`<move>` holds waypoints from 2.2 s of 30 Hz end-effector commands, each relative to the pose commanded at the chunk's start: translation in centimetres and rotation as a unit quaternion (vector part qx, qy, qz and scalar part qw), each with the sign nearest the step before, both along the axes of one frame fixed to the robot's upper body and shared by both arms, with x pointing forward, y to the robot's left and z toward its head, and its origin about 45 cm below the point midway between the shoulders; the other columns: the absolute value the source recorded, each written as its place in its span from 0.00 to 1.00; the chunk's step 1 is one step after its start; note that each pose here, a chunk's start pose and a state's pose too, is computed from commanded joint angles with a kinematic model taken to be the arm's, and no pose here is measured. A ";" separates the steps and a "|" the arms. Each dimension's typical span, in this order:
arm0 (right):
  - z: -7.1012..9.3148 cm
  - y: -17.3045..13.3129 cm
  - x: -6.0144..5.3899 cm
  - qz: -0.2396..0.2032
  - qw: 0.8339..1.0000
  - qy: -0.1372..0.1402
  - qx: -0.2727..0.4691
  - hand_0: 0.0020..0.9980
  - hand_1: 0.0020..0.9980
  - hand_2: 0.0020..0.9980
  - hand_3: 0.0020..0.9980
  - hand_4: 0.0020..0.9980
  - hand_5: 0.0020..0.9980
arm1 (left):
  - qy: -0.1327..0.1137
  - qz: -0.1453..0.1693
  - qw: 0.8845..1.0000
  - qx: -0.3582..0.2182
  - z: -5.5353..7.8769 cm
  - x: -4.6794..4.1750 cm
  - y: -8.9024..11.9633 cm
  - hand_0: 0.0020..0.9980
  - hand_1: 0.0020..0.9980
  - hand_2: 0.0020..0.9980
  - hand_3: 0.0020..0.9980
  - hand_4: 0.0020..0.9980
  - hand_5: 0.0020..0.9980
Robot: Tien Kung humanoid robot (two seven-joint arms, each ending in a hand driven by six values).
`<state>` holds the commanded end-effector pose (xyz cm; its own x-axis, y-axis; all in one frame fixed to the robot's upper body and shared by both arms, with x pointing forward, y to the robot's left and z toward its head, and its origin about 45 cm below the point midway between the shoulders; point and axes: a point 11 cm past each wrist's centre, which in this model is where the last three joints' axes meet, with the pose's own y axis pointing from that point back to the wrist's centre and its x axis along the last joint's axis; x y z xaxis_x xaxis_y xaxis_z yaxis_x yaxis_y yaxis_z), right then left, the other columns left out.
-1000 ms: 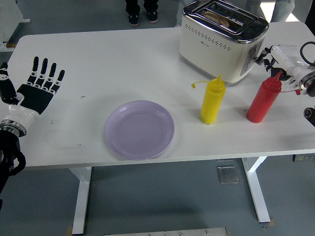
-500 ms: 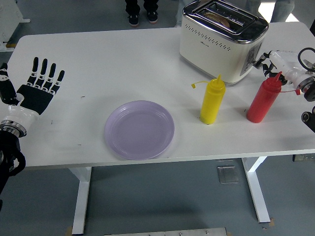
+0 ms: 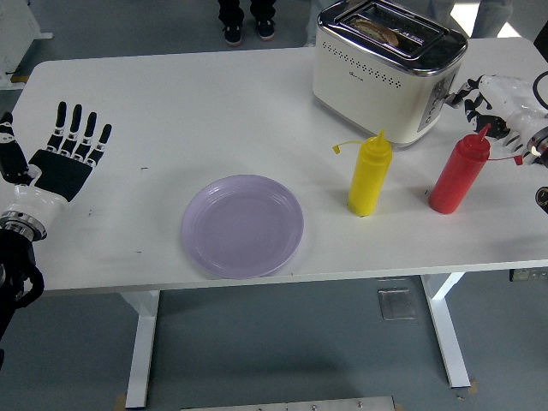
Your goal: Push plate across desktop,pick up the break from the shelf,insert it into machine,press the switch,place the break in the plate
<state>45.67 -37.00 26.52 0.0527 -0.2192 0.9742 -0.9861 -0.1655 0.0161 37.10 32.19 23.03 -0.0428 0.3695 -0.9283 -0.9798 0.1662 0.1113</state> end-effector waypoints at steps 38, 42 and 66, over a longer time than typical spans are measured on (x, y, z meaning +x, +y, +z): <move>15.3 10.2 4.4 0.043 0.997 -0.055 0.018 0.47 0.55 0.65 0.69 0.66 0.14 | 0.004 -0.001 1.000 0.020 -0.1 0.17 0.3 0.81 0.74 0.70 0.70 0.79 1.00; 16.0 12.1 5.4 0.049 0.997 -0.054 0.011 0.46 0.55 0.65 0.69 0.68 0.17 | 0.005 0.000 1.000 0.023 -0.1 0.19 0.4 0.81 0.74 0.70 0.70 0.79 1.00; 13.6 16.7 9.6 0.001 0.998 0.025 -0.051 0.46 0.57 0.71 0.74 0.72 0.27 | 0.017 -0.001 0.999 0.037 -0.7 -0.01 0.9 0.81 0.74 0.70 0.70 0.79 1.00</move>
